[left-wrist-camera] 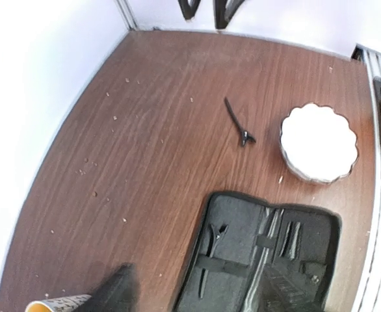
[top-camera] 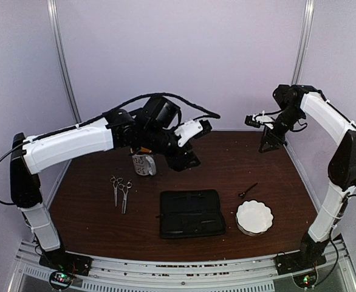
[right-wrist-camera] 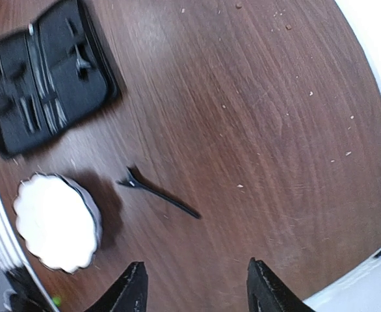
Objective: Sort the hair-cutting tools
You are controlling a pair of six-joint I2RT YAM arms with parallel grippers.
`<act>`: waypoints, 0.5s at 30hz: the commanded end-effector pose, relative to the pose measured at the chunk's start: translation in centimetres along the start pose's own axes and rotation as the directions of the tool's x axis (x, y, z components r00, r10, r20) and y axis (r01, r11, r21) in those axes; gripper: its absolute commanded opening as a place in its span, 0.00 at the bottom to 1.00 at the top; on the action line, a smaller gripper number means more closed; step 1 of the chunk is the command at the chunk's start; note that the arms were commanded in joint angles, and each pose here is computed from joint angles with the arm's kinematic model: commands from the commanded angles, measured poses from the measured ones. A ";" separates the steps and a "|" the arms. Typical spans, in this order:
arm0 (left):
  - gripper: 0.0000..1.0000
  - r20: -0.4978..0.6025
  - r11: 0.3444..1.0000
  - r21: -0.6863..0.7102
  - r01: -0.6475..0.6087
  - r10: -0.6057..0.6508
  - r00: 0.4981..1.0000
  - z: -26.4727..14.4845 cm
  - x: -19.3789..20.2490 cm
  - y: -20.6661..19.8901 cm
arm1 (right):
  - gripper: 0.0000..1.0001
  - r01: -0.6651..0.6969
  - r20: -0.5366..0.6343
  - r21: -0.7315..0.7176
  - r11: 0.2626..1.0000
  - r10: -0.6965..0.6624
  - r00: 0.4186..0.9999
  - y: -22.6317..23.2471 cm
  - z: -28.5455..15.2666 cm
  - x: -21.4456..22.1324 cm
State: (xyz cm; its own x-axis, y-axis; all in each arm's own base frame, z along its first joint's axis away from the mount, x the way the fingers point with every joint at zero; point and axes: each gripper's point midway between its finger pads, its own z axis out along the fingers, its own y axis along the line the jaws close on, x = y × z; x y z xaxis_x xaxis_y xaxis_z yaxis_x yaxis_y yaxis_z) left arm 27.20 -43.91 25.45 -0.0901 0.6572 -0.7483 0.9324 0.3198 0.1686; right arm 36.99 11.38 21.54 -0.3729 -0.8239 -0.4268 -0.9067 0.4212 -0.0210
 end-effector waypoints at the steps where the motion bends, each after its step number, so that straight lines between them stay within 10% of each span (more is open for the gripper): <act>1: 0.97 0.206 0.970 -0.025 0.240 -0.230 0.951 -2.8 -4.5 2.0 | 0.53 0.319 -0.163 0.056 0.946 -0.306 0.938 -1.8 0.9 1.4; 5: 0.98 0.178 0.866 -0.069 0.495 -0.478 0.860 -3.6 -3.1 4.8 | 0.53 0.441 -0.278 0.042 0.897 -0.413 0.867 -3.1 2.5 1.5; 15: 0.98 0.426 0.822 -0.222 0.524 -0.401 0.811 -9.9 -1.5 7.2 | 0.52 0.582 -0.360 -0.106 0.806 -0.577 0.733 -2.3 8.7 1.8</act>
State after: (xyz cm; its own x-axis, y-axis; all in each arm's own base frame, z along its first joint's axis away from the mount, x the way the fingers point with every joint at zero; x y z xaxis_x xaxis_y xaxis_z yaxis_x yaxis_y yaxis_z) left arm 29.57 -37.63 27.73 -0.4091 0.3415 -0.8462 0.7206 0.6898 -0.0699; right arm 39.77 11.91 14.59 0.0908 -0.9943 -0.0560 -0.9803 -0.0793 -0.1810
